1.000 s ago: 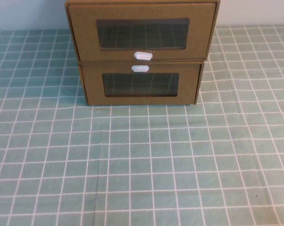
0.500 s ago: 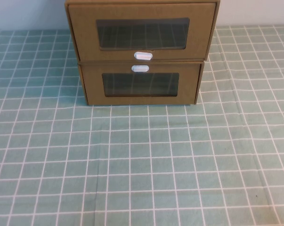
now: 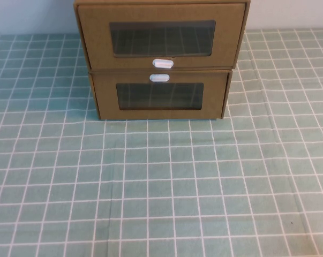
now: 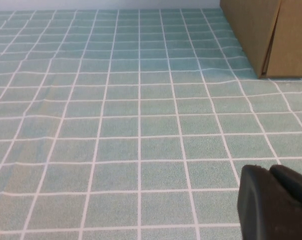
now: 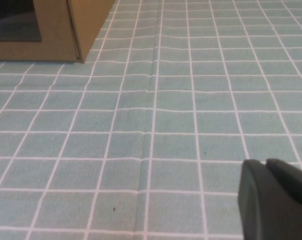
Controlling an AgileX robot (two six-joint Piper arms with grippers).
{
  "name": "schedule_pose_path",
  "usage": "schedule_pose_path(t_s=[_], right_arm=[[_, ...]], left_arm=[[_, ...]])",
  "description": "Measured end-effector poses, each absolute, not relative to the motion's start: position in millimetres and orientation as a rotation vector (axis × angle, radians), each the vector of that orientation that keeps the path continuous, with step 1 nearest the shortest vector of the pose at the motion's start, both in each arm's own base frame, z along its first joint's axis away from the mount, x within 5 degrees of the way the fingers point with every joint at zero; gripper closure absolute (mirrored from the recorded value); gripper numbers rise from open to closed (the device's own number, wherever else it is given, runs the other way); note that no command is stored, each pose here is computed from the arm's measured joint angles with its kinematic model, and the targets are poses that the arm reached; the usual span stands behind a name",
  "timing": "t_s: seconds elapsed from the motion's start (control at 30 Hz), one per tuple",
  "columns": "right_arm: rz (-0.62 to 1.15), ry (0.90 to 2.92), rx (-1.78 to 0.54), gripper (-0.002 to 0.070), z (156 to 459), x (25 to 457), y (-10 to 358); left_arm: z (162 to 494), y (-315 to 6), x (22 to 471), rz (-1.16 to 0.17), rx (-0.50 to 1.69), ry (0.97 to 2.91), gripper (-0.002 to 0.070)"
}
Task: Open the shoe box
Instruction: 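Pull the top drawer of the cardboard box fully open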
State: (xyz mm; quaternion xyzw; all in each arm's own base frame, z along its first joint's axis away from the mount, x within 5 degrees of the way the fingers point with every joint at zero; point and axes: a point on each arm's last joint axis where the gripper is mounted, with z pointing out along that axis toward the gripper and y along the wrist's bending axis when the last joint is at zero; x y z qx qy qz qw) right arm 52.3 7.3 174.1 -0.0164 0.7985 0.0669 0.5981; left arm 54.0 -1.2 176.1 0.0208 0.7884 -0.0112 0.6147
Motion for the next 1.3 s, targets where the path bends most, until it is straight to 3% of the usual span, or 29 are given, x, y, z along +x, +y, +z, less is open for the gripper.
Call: schedule_pose_path(t_s=[0.27, 0.63, 0.9, 1.13, 1.3], right_arm=[[0.157, 1.774, -0.036, 0.0689, 181, 54, 7], [0.179, 1.193, -0.014, 0.0689, 233, 50, 5], [0.183, 1.05, -0.009, 0.0689, 244, 44, 4], [0.188, 0.716, 0.002, 0.069, 268, 25, 1], [0.194, 0.616, 0.007, 0.0689, 308, 10, -1]], left_arm=[[180, -2, 55, -0.03, 0.05, 1.777, 0.068], [234, -7, 49, -0.094, 0.077, 1.168, 0.068], [245, -8, 43, -0.109, 0.084, 1.023, 0.068], [266, -9, 26, -0.161, 0.081, 0.741, 0.068], [315, -7, 6, -0.162, 0.074, 0.606, 0.068]])
